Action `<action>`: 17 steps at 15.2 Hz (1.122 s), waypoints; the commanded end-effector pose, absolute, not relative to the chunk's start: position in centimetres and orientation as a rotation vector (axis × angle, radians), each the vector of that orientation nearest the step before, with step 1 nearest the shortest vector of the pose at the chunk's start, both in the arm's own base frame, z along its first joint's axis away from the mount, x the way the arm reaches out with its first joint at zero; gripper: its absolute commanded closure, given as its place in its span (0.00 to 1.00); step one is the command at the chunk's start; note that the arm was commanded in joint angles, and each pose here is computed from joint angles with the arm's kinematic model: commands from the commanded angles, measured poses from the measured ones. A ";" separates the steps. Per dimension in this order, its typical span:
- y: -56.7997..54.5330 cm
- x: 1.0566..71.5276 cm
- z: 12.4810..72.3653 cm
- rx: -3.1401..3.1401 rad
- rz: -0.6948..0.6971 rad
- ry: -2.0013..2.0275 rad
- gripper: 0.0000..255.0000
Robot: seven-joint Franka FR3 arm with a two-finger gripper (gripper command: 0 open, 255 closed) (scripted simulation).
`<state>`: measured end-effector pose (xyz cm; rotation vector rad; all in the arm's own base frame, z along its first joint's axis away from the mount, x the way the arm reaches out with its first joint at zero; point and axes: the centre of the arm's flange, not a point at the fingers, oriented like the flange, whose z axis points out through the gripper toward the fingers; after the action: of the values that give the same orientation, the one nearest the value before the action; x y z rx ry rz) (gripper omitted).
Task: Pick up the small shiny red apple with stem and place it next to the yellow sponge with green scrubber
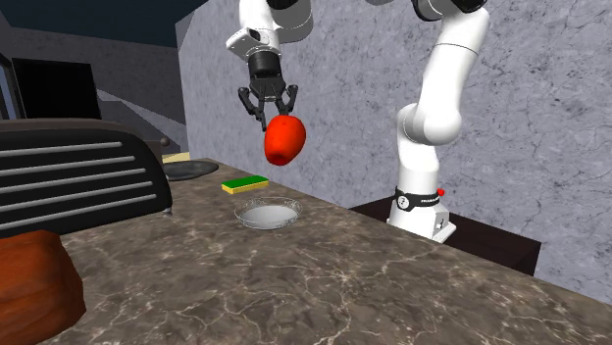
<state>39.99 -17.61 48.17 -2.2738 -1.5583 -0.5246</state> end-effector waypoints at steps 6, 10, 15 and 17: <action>-23.8 36.6 47.1 -2.273 -0.524 -1.559 1.00; -23.8 36.6 45.0 -2.273 -0.524 -1.559 1.00; -23.8 36.6 42.4 -2.273 -0.524 -1.559 1.00; -23.8 36.6 41.3 -2.273 -0.524 -1.559 1.00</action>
<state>36.65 -23.79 41.85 -2.2725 -1.5585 -0.5240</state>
